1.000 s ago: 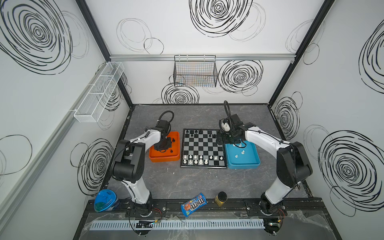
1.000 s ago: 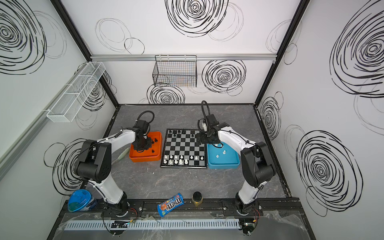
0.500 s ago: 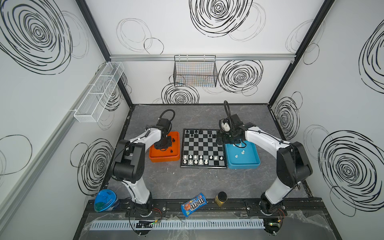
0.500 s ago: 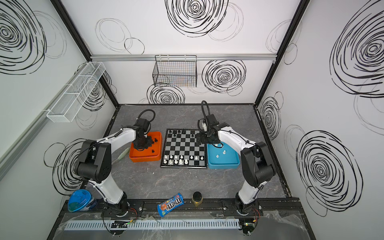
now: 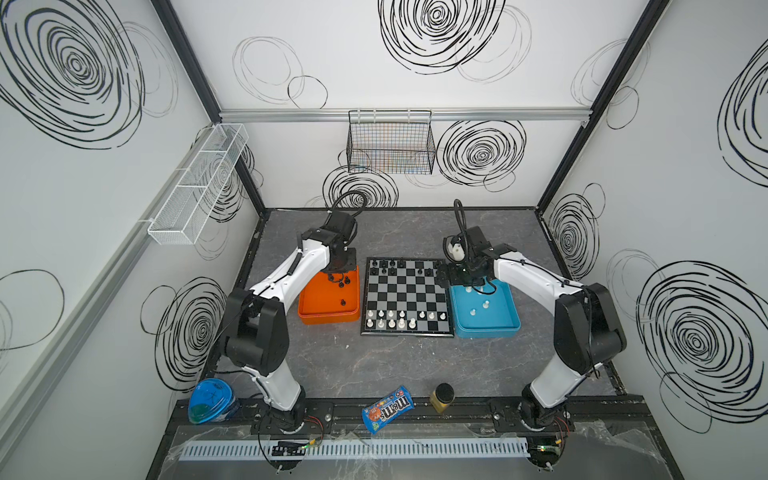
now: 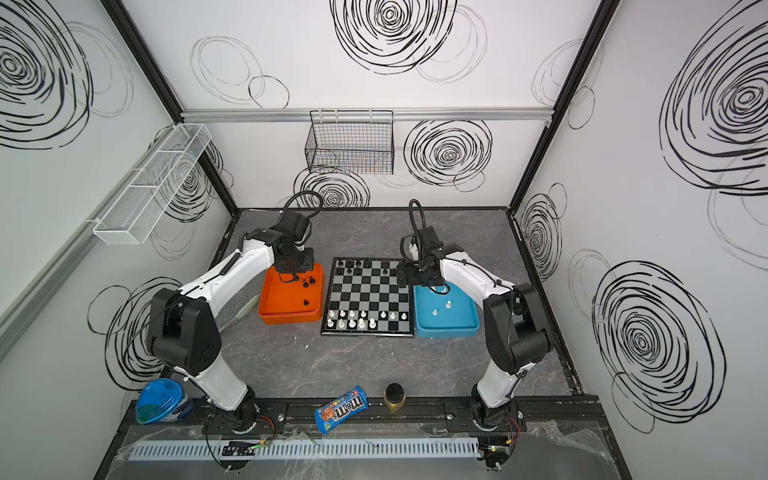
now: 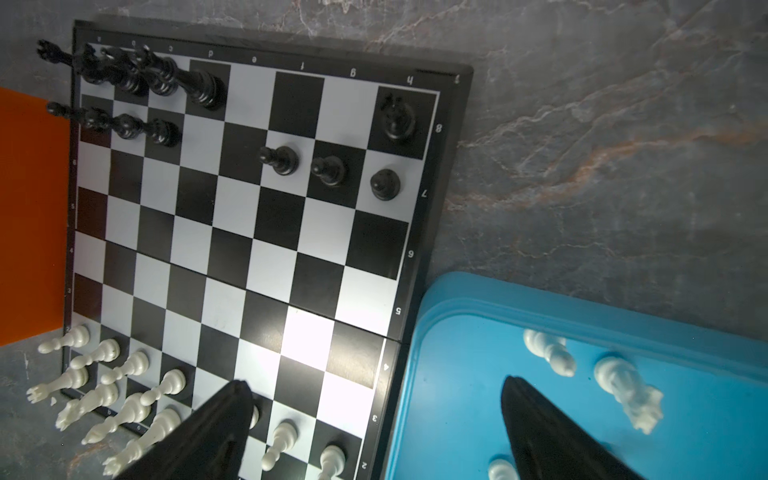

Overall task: Set up the chess pieces on the board
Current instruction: 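Lift the black pawn and carry it over the board's farthest rows with the left gripper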

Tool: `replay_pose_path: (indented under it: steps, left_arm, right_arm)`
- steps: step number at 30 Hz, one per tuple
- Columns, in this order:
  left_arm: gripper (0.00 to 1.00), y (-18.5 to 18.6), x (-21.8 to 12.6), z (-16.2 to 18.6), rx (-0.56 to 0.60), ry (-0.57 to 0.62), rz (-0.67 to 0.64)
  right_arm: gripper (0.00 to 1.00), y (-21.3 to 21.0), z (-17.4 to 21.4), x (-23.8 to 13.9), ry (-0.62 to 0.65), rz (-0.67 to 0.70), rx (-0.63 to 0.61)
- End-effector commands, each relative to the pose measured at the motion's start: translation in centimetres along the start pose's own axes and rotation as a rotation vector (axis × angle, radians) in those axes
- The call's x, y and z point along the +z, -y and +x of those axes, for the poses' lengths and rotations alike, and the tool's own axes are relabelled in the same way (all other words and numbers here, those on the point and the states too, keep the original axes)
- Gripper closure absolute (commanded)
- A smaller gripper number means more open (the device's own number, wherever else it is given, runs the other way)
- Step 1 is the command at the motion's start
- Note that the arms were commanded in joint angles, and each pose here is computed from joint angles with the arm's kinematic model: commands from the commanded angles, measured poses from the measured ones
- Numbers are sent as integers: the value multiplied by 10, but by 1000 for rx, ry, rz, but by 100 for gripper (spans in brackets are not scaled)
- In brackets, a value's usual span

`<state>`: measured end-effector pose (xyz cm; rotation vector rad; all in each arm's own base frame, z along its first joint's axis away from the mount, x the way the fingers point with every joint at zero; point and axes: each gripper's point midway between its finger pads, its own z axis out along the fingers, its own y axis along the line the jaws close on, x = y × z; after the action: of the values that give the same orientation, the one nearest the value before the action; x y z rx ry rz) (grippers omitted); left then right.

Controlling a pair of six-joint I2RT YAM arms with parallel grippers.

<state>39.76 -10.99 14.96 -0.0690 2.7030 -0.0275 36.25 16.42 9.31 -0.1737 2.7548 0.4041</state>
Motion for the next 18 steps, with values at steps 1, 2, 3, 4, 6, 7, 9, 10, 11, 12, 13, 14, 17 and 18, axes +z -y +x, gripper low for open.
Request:
replay_pose_path:
  steps: [1,2,3,4,6,7,9,10,11,12,13,14,17,18]
  left_arm:
    - [90,36,-2,-6,79,-8,25]
    - [90,49,-3,-10,101,-3,39]
    - [90,61,-1,-13,119,-3,47]
    - [90,73,0,-15,139,-1,58]
    - [90,98,3,-18,175,2,82]
    - [90,109,6,-19,190,-1,91]
    - [90,129,11,-20,217,-3,108]
    - [90,138,15,-20,229,-8,115]
    - [90,147,19,-20,243,-11,120]
    - [90,154,22,-20,251,-13,124]
    - [90,162,26,-20,263,-14,128]
    - [90,169,30,-21,269,-13,131]
    - [90,182,43,-20,283,-24,131]
    - [90,183,47,-19,285,-31,128]
  right_arm:
    - [3,4,-10,-13,28,2,-3]
    - [3,7,-12,-16,34,4,1]
    - [3,9,-14,-17,40,5,6]
    - [3,11,-14,-19,42,7,11]
    - [3,15,-15,-22,48,11,20]
    - [3,17,-14,-23,49,12,26]
    - [2,21,-14,-25,54,13,33]
    - [3,24,-12,-26,53,15,40]
    - [3,25,-11,-27,52,15,43]
    - [3,27,-9,-27,52,16,46]
    - [3,29,-8,-27,52,16,48]
    - [3,31,-5,-26,47,17,53]
    - [3,36,-1,-26,41,18,60]
    - [3,39,0,-25,39,20,65]
